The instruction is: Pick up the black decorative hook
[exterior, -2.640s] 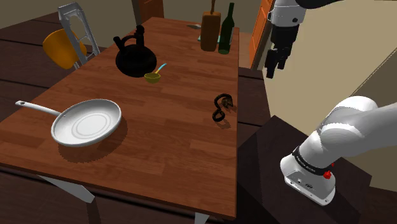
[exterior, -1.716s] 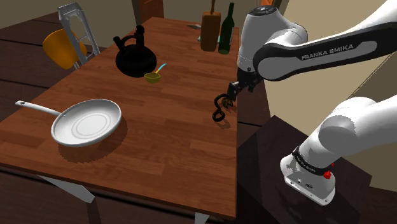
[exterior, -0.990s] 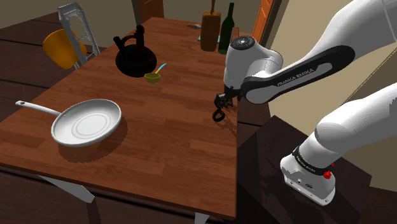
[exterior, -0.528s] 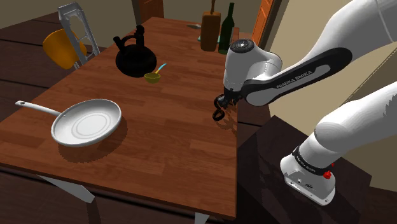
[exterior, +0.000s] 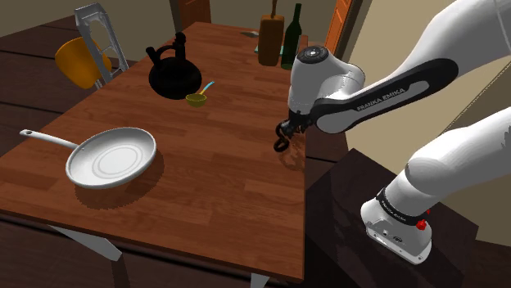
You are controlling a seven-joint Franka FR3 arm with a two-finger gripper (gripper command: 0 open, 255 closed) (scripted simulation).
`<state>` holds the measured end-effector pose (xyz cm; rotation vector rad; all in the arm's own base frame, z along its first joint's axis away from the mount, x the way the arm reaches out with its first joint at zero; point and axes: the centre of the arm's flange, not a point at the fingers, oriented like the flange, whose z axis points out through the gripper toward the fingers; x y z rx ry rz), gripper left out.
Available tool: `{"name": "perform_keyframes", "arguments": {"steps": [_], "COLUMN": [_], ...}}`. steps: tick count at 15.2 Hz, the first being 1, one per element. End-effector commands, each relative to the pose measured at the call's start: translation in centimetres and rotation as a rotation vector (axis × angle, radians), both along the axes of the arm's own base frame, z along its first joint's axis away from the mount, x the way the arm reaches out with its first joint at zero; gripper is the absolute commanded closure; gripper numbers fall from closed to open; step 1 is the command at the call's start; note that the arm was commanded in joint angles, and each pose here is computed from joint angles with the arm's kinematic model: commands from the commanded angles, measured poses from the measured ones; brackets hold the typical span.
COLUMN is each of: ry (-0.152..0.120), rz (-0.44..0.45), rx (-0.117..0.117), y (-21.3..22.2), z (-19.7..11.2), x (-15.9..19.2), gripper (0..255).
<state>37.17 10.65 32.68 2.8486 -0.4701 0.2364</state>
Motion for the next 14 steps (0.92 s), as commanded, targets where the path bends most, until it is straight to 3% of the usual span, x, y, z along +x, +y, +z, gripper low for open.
{"name": "perform_keyframes", "arguments": {"steps": [1,14], "ry": [0.000,0.000], "rz": [0.000,0.000], "rx": [0.000,0.000], "y": [0.0,0.0], "z": [1.0,6.9], "x": [0.0,0.0], "gripper": [255,255]}}
